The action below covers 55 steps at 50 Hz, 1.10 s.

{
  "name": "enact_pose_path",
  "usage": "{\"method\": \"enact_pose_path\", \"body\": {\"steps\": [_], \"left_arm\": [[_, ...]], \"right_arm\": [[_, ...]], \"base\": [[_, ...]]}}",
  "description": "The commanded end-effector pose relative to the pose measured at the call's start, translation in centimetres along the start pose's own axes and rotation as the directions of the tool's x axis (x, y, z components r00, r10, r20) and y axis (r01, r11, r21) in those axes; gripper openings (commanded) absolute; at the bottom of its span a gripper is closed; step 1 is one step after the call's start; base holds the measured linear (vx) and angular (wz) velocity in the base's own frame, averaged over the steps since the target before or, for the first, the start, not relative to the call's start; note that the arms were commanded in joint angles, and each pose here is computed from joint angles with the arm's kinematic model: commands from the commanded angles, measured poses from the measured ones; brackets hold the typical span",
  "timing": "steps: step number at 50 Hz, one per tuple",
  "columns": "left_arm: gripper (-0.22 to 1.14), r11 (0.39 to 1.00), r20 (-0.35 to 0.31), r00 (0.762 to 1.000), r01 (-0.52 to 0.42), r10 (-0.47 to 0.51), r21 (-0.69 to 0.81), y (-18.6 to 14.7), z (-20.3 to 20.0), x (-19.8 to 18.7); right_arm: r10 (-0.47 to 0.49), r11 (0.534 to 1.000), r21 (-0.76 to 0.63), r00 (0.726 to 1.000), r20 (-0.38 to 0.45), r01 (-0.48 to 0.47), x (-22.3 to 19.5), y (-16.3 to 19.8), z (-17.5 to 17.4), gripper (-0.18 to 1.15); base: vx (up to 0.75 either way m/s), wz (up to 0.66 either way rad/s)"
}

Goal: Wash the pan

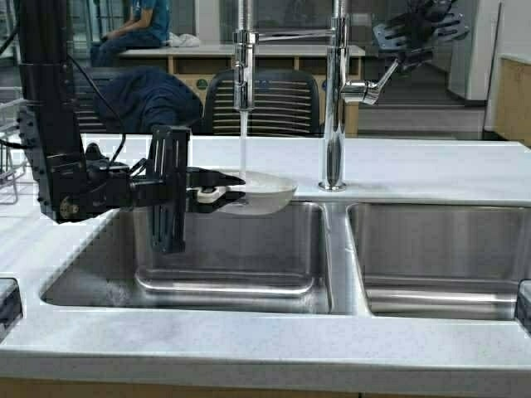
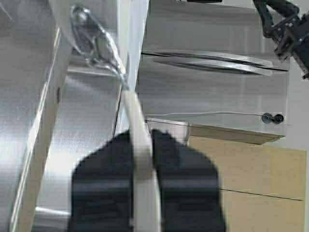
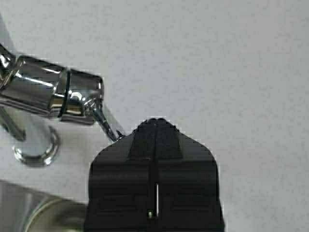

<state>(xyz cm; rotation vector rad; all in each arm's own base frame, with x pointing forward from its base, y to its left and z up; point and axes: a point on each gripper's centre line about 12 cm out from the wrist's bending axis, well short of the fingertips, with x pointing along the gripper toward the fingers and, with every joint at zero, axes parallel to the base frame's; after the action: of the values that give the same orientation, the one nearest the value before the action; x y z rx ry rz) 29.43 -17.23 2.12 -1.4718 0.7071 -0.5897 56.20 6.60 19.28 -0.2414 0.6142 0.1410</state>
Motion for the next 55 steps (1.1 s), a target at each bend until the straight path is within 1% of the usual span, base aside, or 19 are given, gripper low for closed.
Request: {"method": "enact_pose_path", "body": {"steps": [1, 6, 14, 30, 33, 36, 40, 44, 47, 51, 55], "left_arm": [[0.02, 0.997, -0.005, 0.998, 0.068, -0.068, 0.026, -1.3, 0.2, 0.6], [0.02, 0.997, -0.005, 0.998, 0.068, -0.068, 0.025, -1.3, 0.2, 0.6], [0.02, 0.997, -0.005, 0.998, 0.070, -0.070, 0.025, -1.3, 0.2, 0.6], [0.02, 0.997, -0.005, 0.997, 0.072, -0.072, 0.023, -1.1, 0.2, 0.6], [0.02, 0.997, -0.005, 0.997, 0.074, -0.074, 0.021, -1.0, 0.2, 0.6], [0.02, 0.995, -0.003, 0.995, 0.097, -0.097, 0.020, -1.2, 0.3, 0.7], [0.02, 0.988, 0.002, 0.988, 0.154, -0.154, 0.020, -1.4, 0.5, 0.9], [0.02, 0.974, 0.016, 0.975, 0.222, -0.223, 0.034, -1.5, 0.8, 1.1], [0.02, 0.967, 0.034, 0.968, 0.247, -0.249, 0.065, -1.2, 1.2, 1.3], [0.02, 0.966, 0.069, 0.969, 0.229, -0.238, 0.117, -0.7, 1.6, 1.4], [0.02, 0.976, 0.121, 0.976, 0.164, -0.181, 0.140, -0.2, 1.9, 0.9]], "right_arm": [[0.026, 0.999, -0.026, 0.997, 0.070, -0.024, -1.6, 2.0, 3.3, 0.05], [0.035, 0.999, -0.041, 0.996, 0.086, -0.032, -1.9, 2.7, 4.2, 0.05], [0.034, 0.997, -0.073, 0.997, 0.075, -0.029, -2.2, 2.7, 4.3, 0.05], [0.025, 0.992, -0.122, 0.994, 0.106, -0.012, -3.6, 2.2, 5.5, 0.05], [0.007, 0.992, -0.129, 0.993, 0.116, 0.008, -4.0, 1.3, 5.6, 0.06], [-0.012, 0.992, -0.126, 0.992, 0.127, 0.028, -4.4, 0.2, 5.5, 0.06], [-0.048, 0.994, -0.092, 0.989, 0.138, 0.061, -5.4, -2.0, 5.2, 0.06], [-0.087, 0.995, -0.038, 0.986, 0.144, 0.094, -6.6, -4.4, 4.9, 0.06], [-0.117, 0.993, 0.006, 0.983, 0.140, 0.117, -7.6, -6.1, 4.4, 0.06], [-0.144, 0.989, 0.045, 0.980, 0.135, 0.139, -9.0, -7.7, 3.5, 0.06], [-0.160, 0.985, 0.076, 0.979, 0.129, 0.152, -10.4, -8.5, 2.4, 0.06]], "base": [[0.00, 0.00], [0.00, 0.00], [0.00, 0.00], [0.00, 0.00], [0.00, 0.00], [0.00, 0.00], [0.00, 0.00], [0.00, 0.00], [0.00, 0.00], [0.00, 0.00], [0.00, 0.00]]}}
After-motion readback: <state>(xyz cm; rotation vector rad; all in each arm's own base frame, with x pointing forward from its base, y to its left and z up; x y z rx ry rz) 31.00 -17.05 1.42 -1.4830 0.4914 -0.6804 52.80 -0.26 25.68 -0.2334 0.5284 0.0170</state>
